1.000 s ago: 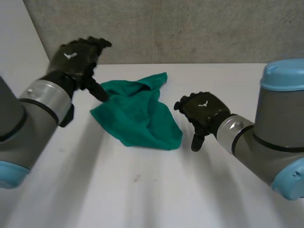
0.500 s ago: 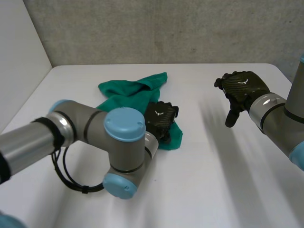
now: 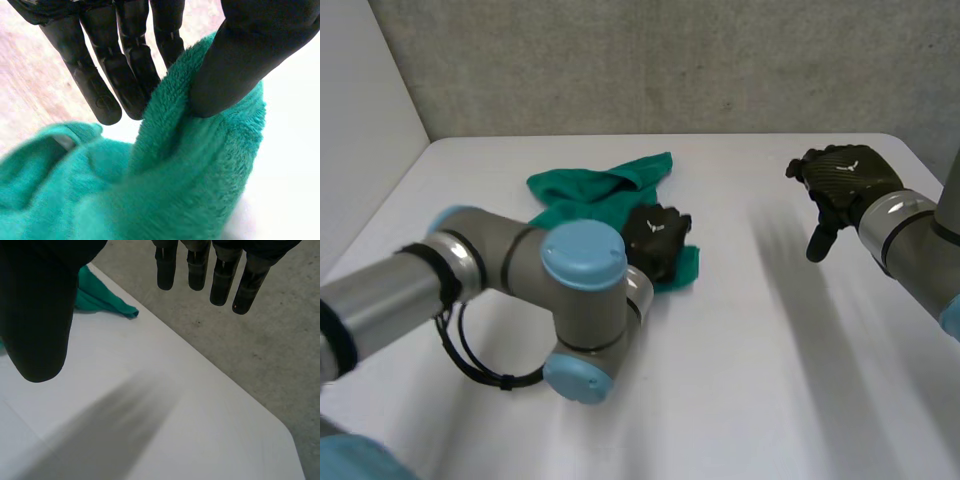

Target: Fold the towel.

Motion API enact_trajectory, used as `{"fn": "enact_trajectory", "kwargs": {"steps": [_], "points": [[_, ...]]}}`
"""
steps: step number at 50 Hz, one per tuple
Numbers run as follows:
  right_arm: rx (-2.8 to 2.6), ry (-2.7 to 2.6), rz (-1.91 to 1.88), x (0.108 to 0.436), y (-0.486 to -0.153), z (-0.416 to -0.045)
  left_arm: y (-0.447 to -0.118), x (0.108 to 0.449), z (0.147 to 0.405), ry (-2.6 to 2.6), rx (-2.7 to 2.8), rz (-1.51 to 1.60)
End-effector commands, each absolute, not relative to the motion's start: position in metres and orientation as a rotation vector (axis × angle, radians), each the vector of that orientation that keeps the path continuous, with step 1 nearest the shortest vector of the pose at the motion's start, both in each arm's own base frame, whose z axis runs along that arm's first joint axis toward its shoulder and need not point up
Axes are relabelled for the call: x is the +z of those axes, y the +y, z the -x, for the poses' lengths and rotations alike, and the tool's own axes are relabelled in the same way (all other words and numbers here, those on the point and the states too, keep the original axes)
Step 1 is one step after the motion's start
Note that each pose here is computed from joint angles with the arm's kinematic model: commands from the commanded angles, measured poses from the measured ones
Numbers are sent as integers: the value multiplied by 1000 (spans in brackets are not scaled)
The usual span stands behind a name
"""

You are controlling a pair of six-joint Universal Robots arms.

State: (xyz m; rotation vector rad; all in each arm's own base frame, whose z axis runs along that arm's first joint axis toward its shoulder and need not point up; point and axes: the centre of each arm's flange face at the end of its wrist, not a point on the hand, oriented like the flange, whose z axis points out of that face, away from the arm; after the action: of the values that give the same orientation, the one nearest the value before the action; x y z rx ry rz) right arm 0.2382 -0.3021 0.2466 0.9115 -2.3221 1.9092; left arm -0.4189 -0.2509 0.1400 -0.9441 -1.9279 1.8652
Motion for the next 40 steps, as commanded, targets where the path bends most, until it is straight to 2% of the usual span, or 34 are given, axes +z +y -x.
{"fn": "enact_trajectory", "kwargs": {"steps": [1,2,6,10,15,17,21,27,28,34,36,40], "points": [[1915,-2332,-875,250,-309,-232,-245,226,383,-1840,2048,954],[1913,-2356,-894,247,-309,-235,-242,245,373,-1815,2090,936],[1899,-2540,-876,229,-307,-243,-232,287,355,-1743,2175,878],[1915,-2752,-767,221,-303,-250,-224,313,345,-1696,2224,835],[1871,-3144,-626,203,-278,-286,-212,329,340,-1660,2241,824],[1823,-3258,-561,186,-273,-301,-205,343,335,-1631,2257,806],[1872,-3313,-428,172,-275,-317,-192,361,329,-1585,2277,780],[1987,-3251,-244,171,-280,-327,-172,383,323,-1508,2291,750],[1996,-3233,-180,163,-283,-332,-169,386,323,-1496,2295,745],[1959,-3270,-232,146,-276,-352,-154,403,316,-1434,2314,718],[1922,-3276,-237,136,-273,-355,-151,408,314,-1419,2325,706],[1961,-3213,-203,138,-276,-349,-151,414,309,-1400,2348,683]]}}
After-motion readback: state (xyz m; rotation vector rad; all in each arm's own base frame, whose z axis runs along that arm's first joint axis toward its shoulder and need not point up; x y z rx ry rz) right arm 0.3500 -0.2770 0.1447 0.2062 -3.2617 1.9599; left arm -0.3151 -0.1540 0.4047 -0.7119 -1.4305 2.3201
